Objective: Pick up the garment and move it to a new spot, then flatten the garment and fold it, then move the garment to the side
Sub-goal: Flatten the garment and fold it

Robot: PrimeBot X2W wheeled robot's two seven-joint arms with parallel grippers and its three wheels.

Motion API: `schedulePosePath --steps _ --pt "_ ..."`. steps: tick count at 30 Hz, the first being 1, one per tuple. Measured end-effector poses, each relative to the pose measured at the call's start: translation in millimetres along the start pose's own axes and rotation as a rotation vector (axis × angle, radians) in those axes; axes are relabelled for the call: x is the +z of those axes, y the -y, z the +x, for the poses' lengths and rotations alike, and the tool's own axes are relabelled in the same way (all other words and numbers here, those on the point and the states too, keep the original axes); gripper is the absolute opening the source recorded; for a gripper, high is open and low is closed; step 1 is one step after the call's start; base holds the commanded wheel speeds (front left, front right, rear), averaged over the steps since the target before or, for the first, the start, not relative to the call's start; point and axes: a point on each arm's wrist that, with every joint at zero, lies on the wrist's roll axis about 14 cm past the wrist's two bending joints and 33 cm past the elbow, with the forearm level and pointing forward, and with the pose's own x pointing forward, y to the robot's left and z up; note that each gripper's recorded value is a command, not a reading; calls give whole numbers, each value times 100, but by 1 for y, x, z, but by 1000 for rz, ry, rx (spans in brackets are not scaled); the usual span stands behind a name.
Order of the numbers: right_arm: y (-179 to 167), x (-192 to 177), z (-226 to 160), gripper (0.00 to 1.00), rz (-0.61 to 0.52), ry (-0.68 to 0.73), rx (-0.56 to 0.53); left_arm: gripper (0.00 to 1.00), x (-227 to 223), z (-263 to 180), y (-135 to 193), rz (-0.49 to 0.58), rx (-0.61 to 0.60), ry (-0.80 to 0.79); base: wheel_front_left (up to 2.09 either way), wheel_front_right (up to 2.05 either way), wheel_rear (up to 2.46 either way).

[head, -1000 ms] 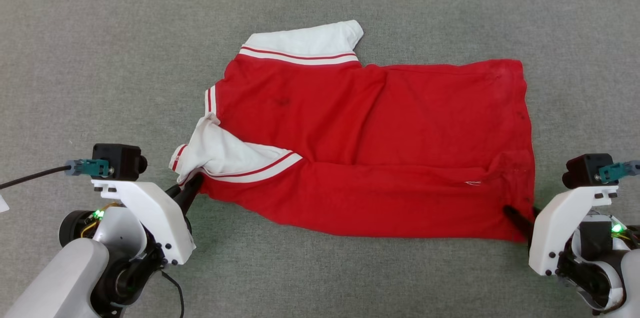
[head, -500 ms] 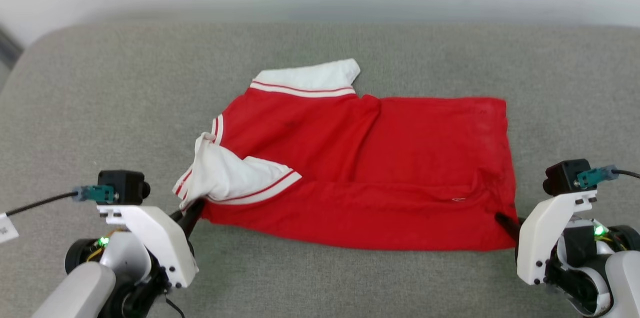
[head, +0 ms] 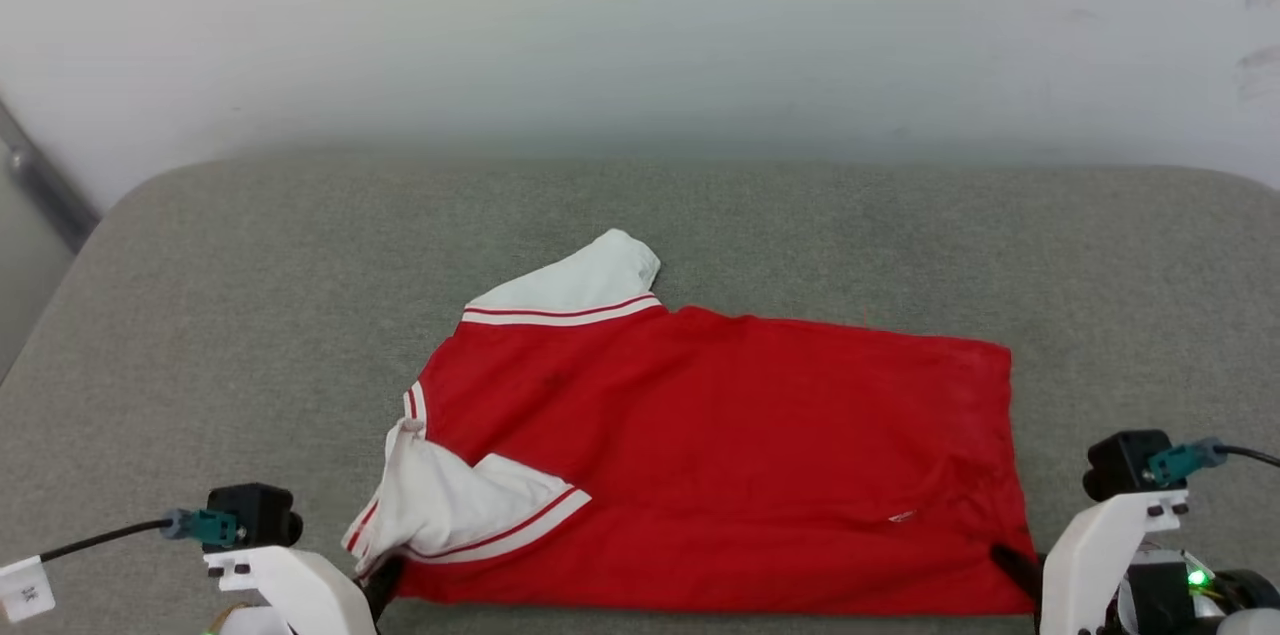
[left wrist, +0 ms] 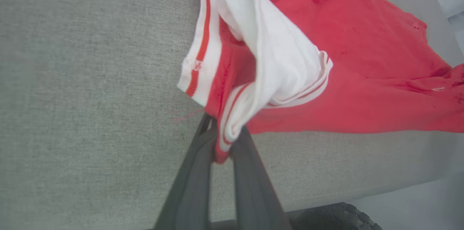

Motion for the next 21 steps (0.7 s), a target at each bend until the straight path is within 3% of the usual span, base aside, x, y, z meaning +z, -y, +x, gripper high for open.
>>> schedulePosePath --steps 3,4,5,6,12,21 --pt "4 -12 -2 0 19 -21 -10 0 -14 1 -2 -32 7 -43 0 0 0" --pt "4 -15 -2 34 26 -25 -11 1 -17 3 -2 -41 6 -49 0 0 0" --pt "3 -17 -1 100 34 -21 -9 37 -19 5 -1 -54 1 -56 0 0 0" --pt "3 -19 0 100 36 -13 -10 99 -23 7 -1 -64 2 -66 0 0 0" --pt "9 3 -4 100 14 171 -44 100 -9 16 -8 -57 26 10 0 0 0" --pt "16 75 -34 100 -30 587 -110 100 83 31 9 59 -12 318 0 0 0"
